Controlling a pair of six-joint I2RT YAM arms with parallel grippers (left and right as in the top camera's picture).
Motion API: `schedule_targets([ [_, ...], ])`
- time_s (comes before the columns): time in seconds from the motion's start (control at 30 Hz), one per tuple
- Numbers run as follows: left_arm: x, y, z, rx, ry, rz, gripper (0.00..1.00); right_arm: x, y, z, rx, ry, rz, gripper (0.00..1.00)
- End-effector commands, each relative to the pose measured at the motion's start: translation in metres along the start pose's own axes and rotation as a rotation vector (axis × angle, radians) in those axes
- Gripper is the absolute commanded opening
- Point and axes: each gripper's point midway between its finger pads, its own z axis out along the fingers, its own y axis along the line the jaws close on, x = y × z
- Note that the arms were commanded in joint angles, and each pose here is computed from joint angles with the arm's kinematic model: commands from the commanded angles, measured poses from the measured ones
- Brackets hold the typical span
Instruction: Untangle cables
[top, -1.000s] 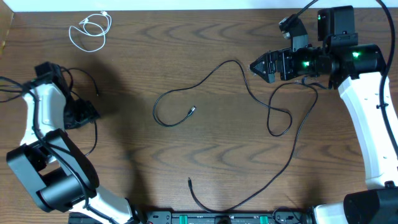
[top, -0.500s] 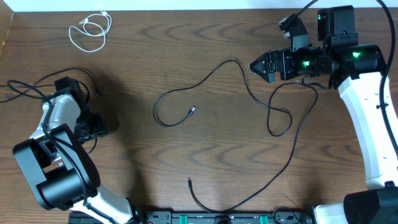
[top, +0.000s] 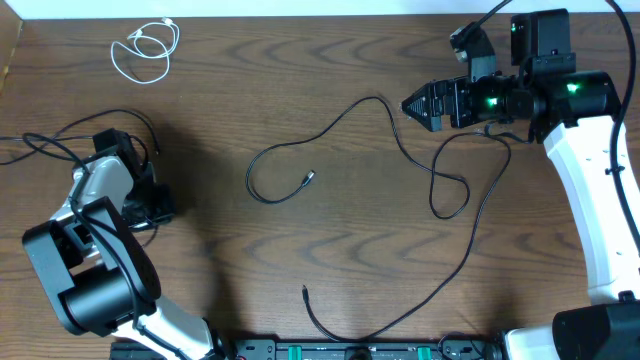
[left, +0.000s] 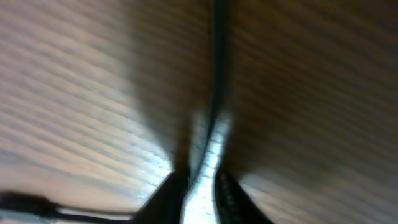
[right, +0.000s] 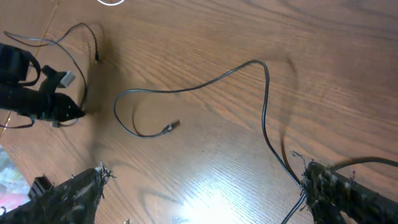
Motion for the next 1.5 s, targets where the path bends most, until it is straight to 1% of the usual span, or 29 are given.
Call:
schedule_targets([
  [0.0, 0.018, -0.014, 0.025, 0.07, 0.085, 0.012, 0.09, -0.001, 0.005, 0.0, -0.008, -0.001, 0.005, 0.99],
  [0.03, 0.016, -0.018, 0.025, 0.092, 0.079, 0.011, 0.08, -0.001, 0.005, 0.0, -0.008, -0.001, 0.005, 0.99],
  [0.13, 0.012, -0.032, 0.022, 0.176, 0.062, 0.007, 0.08, -0.001, 0.005, 0.0, -0.008, -0.002, 0.005, 0.99],
  [0.2, 0.006, -0.046, 0.017, 0.259, 0.044, -0.005, 0.08, -0.001, 0.005, 0.0, -0.008, 0.0, 0.006, 0.99],
  [0.33, -0.016, -0.068, -0.006, 0.408, -0.005, -0.101, 0.08, 0.0, 0.005, 0.0, -0.008, 0.002, 0.007, 0.99],
  [0.4, -0.028, -0.076, -0.023, 0.478, -0.028, -0.159, 0.08, 0.0, 0.005, 0.0, -0.008, 0.004, 0.008, 0.99],
  [0.5, -0.047, -0.092, -0.057, 0.611, -0.074, -0.203, 0.08, 0.002, 0.005, -0.001, -0.008, 0.01, 0.012, 0.99],
  [0.63, -0.067, -0.115, -0.113, 0.823, -0.17, -0.169, 0.07, 0.003, 0.005, -0.001, -0.008, 0.013, 0.014, 0.99],
  [0.7, -0.079, -0.119, -0.139, 0.898, -0.231, -0.169, 0.07, 0.003, 0.005, -0.001, -0.007, 0.013, 0.013, 0.99],
  [0.83, -0.106, -0.118, -0.171, 0.974, -0.33, -0.269, 0.08, 0.003, 0.005, -0.001, -0.007, 0.013, 0.011, 0.99],
  [0.93, -0.114, -0.117, -0.175, 0.982, -0.356, -0.285, 0.08, 0.003, 0.005, -0.001, -0.007, 0.013, 0.01, 0.99],
  [1.0, -0.114, -0.114, -0.17, 0.952, -0.358, -0.292, 0.08, 0.003, 0.005, -0.001, -0.007, 0.014, 0.01, 0.99],
  [1.03, -0.113, -0.108, -0.162, 0.892, -0.366, -0.284, 0.25, 0.003, 0.005, -0.001, -0.007, 0.015, 0.008, 0.99],
  [1.1, -0.102, -0.094, -0.14, 0.748, -0.343, -0.261, 0.5, 0.004, 0.004, -0.001, -0.007, 0.016, -0.005, 0.99],
  [1.17, -0.083, -0.079, -0.119, 0.601, -0.277, -0.249, 0.58, 0.004, 0.003, -0.001, 0.002, 0.016, -0.008, 0.99],
  [1.23, -0.061, -0.055, -0.097, 0.41, -0.201, -0.242, 0.61, 0.003, 0.0, -0.001, 0.017, 0.015, -0.008, 0.99],
  [1.33, -0.041, -0.02, -0.083, 0.171, -0.144, -0.183, 0.61, 0.001, -0.003, -0.001, 0.034, 0.007, -0.023, 0.99],
  [1.4, -0.031, -0.002, -0.079, 0.058, -0.11, -0.153, 0.61, 0.0, -0.003, -0.001, 0.034, 0.004, -0.034, 0.99],
  [1.47, -0.023, 0.002, -0.078, 0.028, -0.081, -0.107, 0.61, 0.0, -0.003, -0.001, 0.034, 0.003, -0.035, 0.99],
])
